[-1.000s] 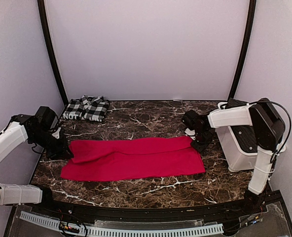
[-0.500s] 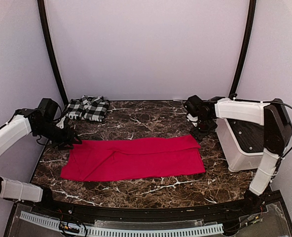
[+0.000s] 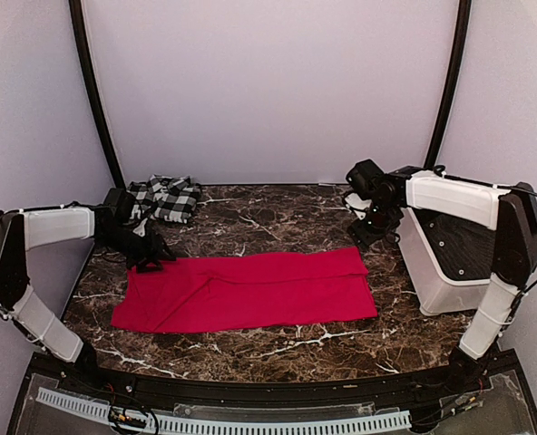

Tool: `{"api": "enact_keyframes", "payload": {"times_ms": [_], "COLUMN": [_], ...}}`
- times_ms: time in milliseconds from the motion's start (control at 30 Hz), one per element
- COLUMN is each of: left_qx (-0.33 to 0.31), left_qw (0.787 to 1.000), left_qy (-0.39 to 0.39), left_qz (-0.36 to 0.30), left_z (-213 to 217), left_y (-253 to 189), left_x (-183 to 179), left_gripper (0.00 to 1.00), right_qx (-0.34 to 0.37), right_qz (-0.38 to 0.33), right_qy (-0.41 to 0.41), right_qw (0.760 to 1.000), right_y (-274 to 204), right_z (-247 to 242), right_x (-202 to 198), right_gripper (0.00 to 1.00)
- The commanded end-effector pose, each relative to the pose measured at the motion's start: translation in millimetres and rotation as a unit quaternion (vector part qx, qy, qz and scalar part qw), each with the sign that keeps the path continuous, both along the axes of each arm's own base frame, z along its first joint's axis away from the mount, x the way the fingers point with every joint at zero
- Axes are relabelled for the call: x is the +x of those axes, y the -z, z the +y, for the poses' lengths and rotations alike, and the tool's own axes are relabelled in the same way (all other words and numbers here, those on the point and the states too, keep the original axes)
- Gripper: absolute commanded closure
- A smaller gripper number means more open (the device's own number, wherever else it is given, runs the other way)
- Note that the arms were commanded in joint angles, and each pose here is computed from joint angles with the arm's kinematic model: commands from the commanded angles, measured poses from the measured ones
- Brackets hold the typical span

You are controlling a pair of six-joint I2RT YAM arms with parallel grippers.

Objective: Fold and stack the mixed laundry pile
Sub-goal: Adjust the rectangle-folded T-shirt at the center of the board.

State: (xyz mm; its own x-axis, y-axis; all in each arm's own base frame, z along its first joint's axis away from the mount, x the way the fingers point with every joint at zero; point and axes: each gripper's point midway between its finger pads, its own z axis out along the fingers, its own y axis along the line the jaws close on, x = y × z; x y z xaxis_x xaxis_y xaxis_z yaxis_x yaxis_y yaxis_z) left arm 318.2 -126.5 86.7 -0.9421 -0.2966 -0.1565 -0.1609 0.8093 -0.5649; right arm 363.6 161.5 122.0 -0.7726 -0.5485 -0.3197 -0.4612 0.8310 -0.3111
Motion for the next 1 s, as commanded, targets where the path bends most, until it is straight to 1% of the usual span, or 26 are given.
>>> {"api": "enact_keyframes", "payload": {"times_ms": [0, 133, 233, 333, 467, 533, 600, 633, 667, 733, 833, 967], "left_qx": [-0.012, 0.004, 0.03, 0.041, 0.037, 0.034, 0.028, 0.025, 0.021, 0.017, 0.01, -0.002], "left_qw": [1.0, 1.0, 0.999, 0.998, 0.998, 0.997, 0.997, 0.997, 0.996, 0.996, 0.994, 0.988], "left_qy": [0.009, 0.006, 0.003, 0.014, 0.046, 0.058, 0.069, 0.072, 0.078, 0.089, 0.111, 0.153], "left_qz": [-0.004, 0.02, 0.037, 0.044, 0.036, 0.033, 0.028, 0.024, 0.022, 0.018, 0.011, 0.019], "left_z": [-11, -10, -4, -9, -26, -33, -39, -41, -45, -51, -63, -85], "left_y": [13, 34, 46, 50, 44, 41, 38, 36, 34, 29, 20, 15], "left_x": [8, 9, 4, -1, -8, -11, -15, -17, -19, -24, -34, -55], "left_gripper": [0.5, 0.5, 0.47, 0.47, 0.5, 0.56, 0.72, 0.76, 0.83, 0.87, 0.88, 0.92], "right_qx": [0.035, 0.035, 0.052, 0.058, 0.054, 0.055, 0.055, 0.055, 0.054, 0.055, 0.055, 0.053], "right_qz": [-0.007, -0.01, -0.014, -0.018, -0.018, -0.019, -0.018, -0.017, -0.017, -0.017, -0.019, -0.021], "right_qy": [-0.009, -0.011, -0.012, -0.013, -0.013, -0.013, -0.012, -0.012, -0.012, -0.011, -0.011, -0.011], "right_qw": [0.999, 0.999, 0.998, 0.998, 0.998, 0.998, 0.998, 0.998, 0.998, 0.998, 0.998, 0.998], "right_y": [-6, -7, -10, -11, -10, -10, -9, -8, -8, -9, -11, -11], "right_z": [11, 10, 13, 15, 13, 13, 12, 12, 11, 11, 10, 9], "right_x": [0, 0, 0, 2, 3, 3, 3, 2, 2, 2, 1, 2], "right_gripper": [0.27, 0.27, 0.27, 0.26, 0.26, 0.26, 0.26, 0.26, 0.27, 0.27, 0.27, 0.27]}}
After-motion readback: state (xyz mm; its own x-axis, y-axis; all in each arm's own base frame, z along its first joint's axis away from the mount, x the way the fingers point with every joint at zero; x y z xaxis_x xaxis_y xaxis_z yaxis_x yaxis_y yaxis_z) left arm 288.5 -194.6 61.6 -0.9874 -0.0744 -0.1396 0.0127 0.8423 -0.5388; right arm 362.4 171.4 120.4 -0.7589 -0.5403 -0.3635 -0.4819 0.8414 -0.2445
